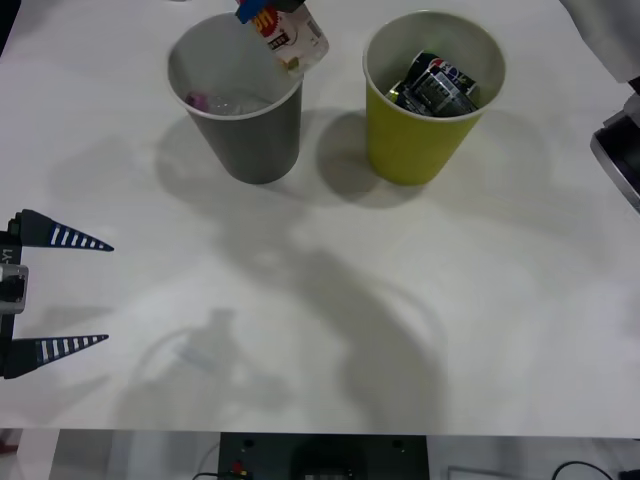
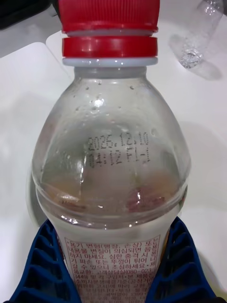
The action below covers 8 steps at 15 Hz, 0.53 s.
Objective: Put the can into the green bin and the plastic bottle into the gray bin
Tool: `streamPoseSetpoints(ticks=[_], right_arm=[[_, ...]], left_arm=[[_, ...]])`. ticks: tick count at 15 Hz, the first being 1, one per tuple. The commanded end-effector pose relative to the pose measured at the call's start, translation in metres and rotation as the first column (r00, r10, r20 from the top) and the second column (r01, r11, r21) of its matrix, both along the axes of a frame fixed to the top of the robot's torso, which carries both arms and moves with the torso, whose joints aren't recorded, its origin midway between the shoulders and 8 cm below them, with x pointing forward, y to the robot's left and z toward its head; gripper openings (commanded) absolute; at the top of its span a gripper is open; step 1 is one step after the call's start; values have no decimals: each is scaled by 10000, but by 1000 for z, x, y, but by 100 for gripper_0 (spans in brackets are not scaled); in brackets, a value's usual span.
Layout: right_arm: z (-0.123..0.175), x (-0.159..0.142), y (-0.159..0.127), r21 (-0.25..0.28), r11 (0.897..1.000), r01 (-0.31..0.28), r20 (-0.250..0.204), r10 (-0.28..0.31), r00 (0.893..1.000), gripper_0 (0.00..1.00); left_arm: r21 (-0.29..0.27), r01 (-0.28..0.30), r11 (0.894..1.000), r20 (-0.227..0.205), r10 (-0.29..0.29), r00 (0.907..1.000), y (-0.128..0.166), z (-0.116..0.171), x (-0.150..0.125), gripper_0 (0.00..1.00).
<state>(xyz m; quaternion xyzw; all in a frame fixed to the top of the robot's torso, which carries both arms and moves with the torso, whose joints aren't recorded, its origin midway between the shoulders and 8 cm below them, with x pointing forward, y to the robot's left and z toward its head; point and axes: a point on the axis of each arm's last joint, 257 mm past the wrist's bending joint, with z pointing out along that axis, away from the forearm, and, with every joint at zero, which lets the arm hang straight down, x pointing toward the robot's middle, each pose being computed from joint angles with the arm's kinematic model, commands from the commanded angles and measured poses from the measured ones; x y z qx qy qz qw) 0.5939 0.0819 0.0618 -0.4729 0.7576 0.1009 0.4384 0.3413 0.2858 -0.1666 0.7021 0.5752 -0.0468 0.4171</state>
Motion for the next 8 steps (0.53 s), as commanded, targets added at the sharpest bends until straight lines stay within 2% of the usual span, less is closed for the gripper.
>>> streamPoseSetpoints(ticks=[1, 3, 5, 6, 7, 8], right_arm=[[-1, 6, 21, 182, 9998, 27, 239, -32, 9997, 0], [-3, 8, 27, 95, 9999, -41, 477, 36, 9989, 0], [-5, 7, 30, 103, 9999, -63, 451, 58, 9990, 0], [-5, 7, 29, 112, 9999, -55, 446, 50, 9990, 4], [-5, 7, 29, 85, 9999, -81, 472, 77, 9989, 17], [-6, 7, 30, 85, 9999, -122, 450, 118, 9989, 38]], left_arm=[[0, 0, 10000, 0, 0, 10000, 0, 0, 0, 98], [0, 0, 10000, 0, 0, 10000, 0, 0, 0, 98], [0, 0, 10000, 0, 0, 10000, 0, 0, 0, 98], [0, 0, 10000, 0, 0, 10000, 0, 0, 0, 98], [0, 0, 10000, 0, 0, 10000, 0, 0, 0, 98], [0, 0, 10000, 0, 0, 10000, 0, 0, 0, 98]])
